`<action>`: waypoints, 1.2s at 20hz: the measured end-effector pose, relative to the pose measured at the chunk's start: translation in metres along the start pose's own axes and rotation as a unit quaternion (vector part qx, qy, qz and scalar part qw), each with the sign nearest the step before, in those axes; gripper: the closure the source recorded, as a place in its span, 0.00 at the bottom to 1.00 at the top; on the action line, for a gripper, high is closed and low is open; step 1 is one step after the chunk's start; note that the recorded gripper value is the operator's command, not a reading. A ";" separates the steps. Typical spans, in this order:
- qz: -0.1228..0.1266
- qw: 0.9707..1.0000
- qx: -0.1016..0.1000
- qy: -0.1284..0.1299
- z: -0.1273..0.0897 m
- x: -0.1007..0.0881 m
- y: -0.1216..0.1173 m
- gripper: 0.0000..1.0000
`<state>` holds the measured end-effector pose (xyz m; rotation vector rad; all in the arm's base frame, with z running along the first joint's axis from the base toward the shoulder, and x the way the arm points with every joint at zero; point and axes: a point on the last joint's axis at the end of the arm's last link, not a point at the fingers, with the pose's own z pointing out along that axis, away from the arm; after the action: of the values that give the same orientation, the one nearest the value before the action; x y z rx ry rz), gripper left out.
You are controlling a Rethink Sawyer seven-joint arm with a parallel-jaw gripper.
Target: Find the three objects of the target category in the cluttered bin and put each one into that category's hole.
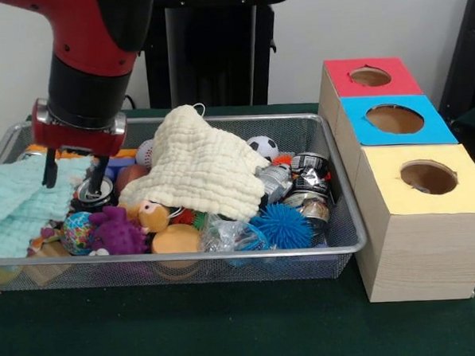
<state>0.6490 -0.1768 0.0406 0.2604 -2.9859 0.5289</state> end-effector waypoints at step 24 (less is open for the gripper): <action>0.002 0.996 0.062 0.067 0.055 0.062 -0.099 0.00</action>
<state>0.6033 -0.2973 0.0297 0.2184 -2.8289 0.7047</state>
